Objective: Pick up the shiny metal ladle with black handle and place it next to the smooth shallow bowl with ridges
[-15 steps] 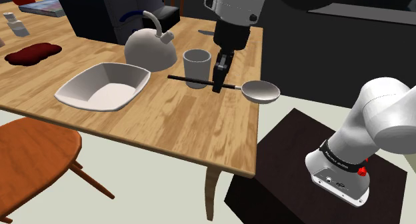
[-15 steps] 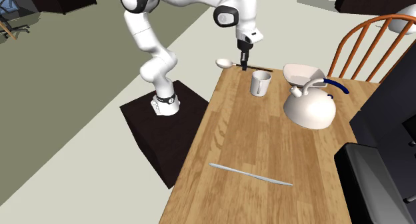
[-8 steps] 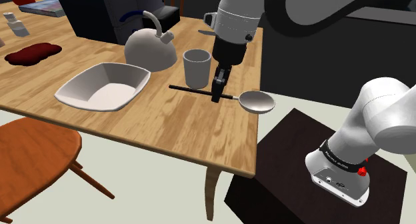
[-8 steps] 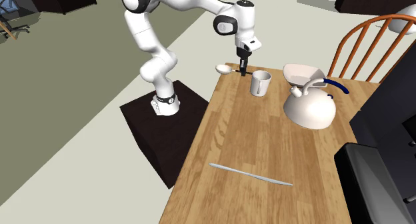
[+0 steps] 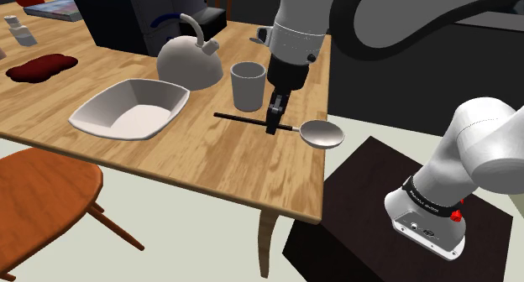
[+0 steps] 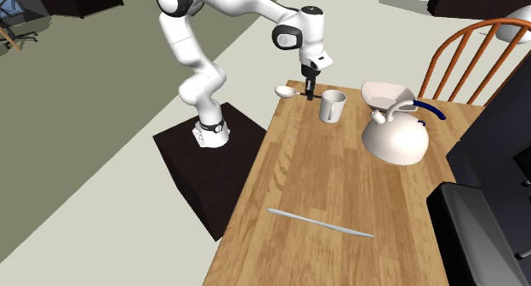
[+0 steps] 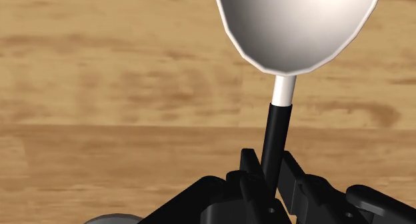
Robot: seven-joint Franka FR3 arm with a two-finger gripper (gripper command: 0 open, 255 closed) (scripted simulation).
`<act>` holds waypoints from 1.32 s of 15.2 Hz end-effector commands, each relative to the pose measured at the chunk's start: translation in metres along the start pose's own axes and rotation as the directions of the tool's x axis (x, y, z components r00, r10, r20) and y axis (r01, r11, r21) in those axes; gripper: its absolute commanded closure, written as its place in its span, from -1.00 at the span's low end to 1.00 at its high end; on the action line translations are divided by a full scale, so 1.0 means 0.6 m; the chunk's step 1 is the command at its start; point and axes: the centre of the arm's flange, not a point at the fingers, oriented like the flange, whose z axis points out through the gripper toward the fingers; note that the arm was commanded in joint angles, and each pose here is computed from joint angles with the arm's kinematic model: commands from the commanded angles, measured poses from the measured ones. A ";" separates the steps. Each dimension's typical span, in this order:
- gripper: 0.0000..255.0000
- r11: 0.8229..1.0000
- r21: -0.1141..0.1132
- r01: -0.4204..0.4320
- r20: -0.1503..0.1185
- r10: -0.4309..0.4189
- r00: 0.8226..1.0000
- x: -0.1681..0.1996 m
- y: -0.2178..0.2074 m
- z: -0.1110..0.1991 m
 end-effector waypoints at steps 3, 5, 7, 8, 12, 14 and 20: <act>-1.00 1.000 0.000 0.000 0.000 0.000 1.000 0.000 0.000 0.000; -1.00 1.000 0.000 0.000 0.000 0.000 1.000 0.000 0.000 0.000; -1.00 1.000 0.000 0.000 0.000 0.000 1.000 0.000 0.000 0.000; -1.00 1.000 0.000 0.000 0.000 0.000 1.000 0.000 0.000 0.000; -1.00 1.000 0.000 0.000 0.000 0.000 1.000 0.000 0.000 -0.083; -1.00 1.000 0.000 0.000 0.000 0.000 1.000 0.000 0.000 -0.083; -1.00 1.000 0.000 0.000 0.000 0.000 1.000 0.000 0.000 -0.083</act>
